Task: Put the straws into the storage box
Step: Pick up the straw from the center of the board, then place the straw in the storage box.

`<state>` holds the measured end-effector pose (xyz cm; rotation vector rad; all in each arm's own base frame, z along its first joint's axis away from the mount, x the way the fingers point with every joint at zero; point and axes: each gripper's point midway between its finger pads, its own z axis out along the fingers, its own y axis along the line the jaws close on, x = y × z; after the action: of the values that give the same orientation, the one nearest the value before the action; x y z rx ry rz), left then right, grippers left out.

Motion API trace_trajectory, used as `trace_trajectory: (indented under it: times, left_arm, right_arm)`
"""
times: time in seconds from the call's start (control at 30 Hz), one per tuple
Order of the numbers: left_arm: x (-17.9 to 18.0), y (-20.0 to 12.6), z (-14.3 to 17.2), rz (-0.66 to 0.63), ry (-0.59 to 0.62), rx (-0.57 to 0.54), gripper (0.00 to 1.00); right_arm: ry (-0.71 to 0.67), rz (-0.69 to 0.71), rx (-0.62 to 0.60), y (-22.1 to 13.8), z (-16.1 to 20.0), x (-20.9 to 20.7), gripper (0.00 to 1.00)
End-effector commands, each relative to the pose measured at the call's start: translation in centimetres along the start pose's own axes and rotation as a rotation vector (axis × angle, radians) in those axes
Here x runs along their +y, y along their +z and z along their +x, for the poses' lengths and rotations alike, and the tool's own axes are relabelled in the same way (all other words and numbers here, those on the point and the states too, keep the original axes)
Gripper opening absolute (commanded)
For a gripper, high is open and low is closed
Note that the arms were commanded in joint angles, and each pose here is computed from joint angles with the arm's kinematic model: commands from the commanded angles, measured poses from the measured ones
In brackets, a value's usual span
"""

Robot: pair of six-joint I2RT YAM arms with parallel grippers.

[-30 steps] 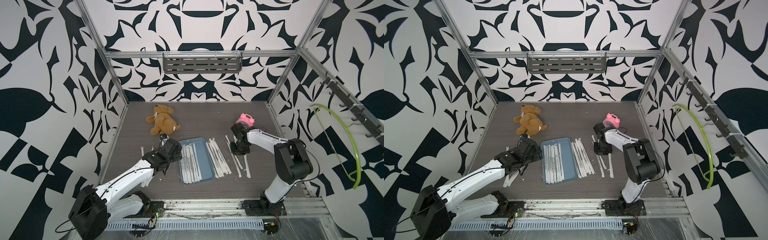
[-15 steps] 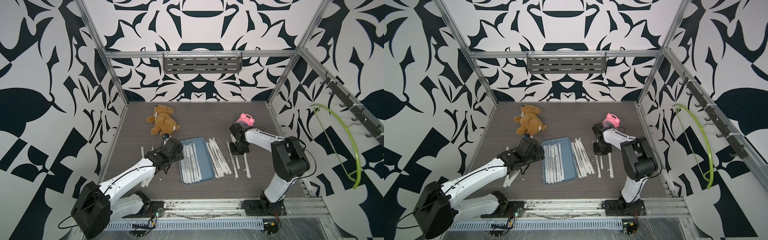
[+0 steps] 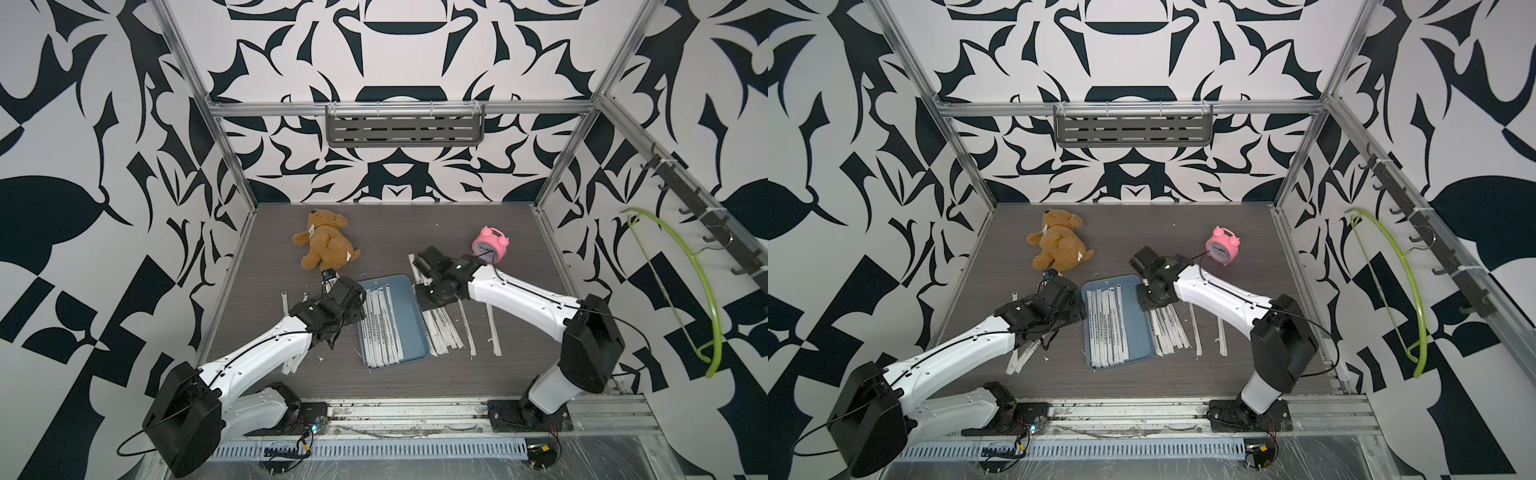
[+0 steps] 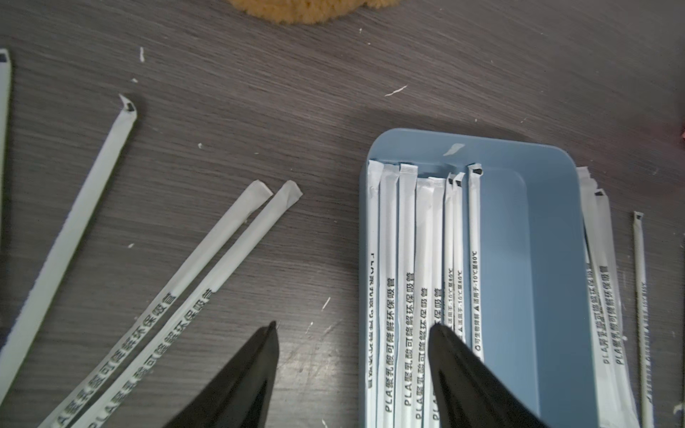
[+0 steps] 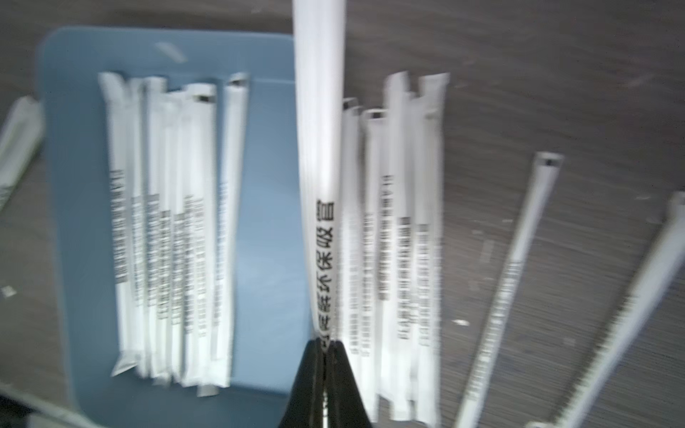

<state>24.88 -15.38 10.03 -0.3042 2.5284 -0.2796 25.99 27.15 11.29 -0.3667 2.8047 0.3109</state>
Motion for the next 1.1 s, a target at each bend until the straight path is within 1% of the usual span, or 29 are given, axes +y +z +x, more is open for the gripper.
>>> trace_trajectory:
  times: [0.0,0.07,0.17,0.37,0.47,0.7,0.87,1.07]
  left_arm:
    - [1.1,-0.1,0.4,-0.054,-0.024,0.023,0.71]
    - [1.1,0.0,0.7,-0.048,-0.029,0.033,0.71]
    - [1.1,0.3,1.1,-0.047,-0.026,0.05,0.71]
    - [0.7,0.6,1.2,-0.02,-0.066,0.045,0.68]
    - [0.7,0.5,1.1,-0.019,-0.063,0.044,0.69]
    - [0.7,0.7,1.3,-0.032,-0.049,0.059,0.68]
    - [0.5,0.7,1.1,-0.024,-0.057,0.05,0.68]
    - [0.4,0.7,1.0,-0.025,-0.052,0.053,0.68]
  right_arm:
    - [0.132,-0.1,-0.023,1.9,-0.1,3.4,0.06]
    - [0.123,-0.11,0.001,3.3,0.6,4.4,0.05]
    - [0.127,-0.106,0.063,5.2,2.0,4.5,0.05]
    - [0.138,-0.099,0.153,6.8,3.7,3.9,0.05]
    - [0.15,-0.096,0.178,7.6,4.2,3.5,0.05]
    - [0.143,-0.093,0.196,8.1,4.3,3.5,0.05]
    - [0.102,-0.05,0.205,7.8,4.3,2.9,0.12]
    - [0.085,-0.04,0.215,8.2,4.4,2.8,0.15]
